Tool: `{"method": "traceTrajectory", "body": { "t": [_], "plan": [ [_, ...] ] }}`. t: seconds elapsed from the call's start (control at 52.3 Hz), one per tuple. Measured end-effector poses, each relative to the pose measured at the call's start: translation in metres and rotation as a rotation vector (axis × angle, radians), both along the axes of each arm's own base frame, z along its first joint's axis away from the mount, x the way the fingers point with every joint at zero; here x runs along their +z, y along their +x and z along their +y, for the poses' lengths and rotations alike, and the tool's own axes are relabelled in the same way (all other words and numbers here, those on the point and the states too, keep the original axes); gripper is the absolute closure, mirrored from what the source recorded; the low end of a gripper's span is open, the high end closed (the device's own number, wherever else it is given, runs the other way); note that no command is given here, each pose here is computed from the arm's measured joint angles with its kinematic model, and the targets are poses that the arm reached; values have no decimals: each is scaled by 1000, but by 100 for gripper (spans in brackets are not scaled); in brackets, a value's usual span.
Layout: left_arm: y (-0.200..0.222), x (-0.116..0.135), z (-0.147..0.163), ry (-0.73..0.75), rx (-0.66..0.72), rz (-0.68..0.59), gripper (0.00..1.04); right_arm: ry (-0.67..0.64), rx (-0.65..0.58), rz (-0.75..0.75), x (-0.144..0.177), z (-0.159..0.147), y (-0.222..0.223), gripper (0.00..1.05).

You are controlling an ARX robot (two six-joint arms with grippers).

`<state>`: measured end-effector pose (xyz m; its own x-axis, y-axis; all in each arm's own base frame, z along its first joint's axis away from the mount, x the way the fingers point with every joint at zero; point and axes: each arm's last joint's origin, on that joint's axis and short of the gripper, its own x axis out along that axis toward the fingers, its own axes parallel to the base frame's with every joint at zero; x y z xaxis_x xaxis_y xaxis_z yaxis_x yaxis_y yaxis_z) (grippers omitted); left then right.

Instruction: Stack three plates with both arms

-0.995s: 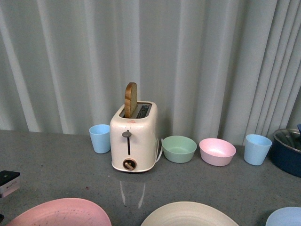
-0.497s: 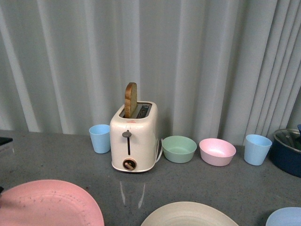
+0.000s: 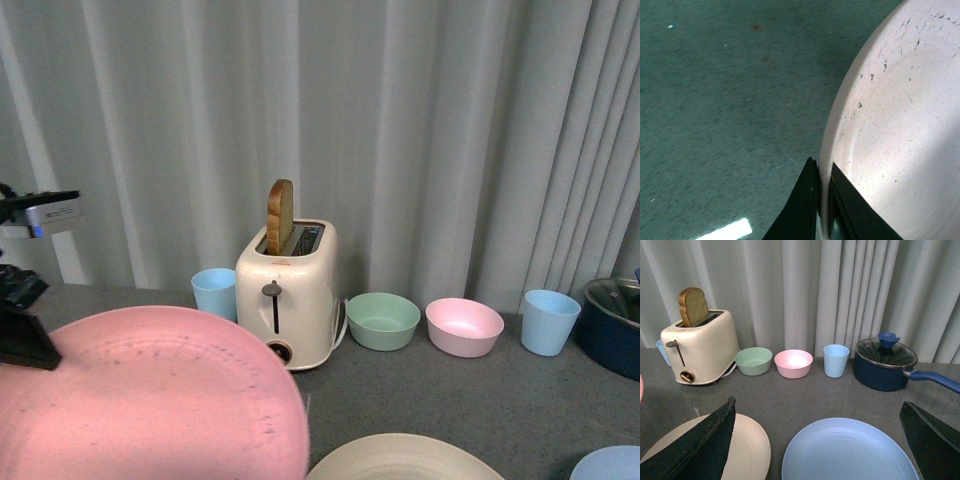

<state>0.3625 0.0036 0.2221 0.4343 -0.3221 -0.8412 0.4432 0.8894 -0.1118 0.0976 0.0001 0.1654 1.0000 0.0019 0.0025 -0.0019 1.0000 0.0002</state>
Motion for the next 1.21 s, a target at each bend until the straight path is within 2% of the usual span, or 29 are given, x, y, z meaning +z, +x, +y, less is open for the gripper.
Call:
{"method": "traceTrajectory", "body": {
  "t": [0.115,0.249,0.536,0.67,0.842,1.205],
  "plan": [
    [-2,1,-45,-41,-64,17,101,0,0,0,0,0,0,7],
    [-3,-4,-83,-60,-104,30,101,0,0,0,0,0,0,7],
    [6,-38,-143,-41,-122,116,101,0,0,0,0,0,0,7],
    [21,-42,-167,-43,-116,107,101,0,0,0,0,0,0,7],
    [34,-53,-183,-32,-131,108,101,0,0,0,0,0,0,7],
    [44,-83,-185,-2,-108,133,101,0,0,0,0,0,0,7]
  ]
}}
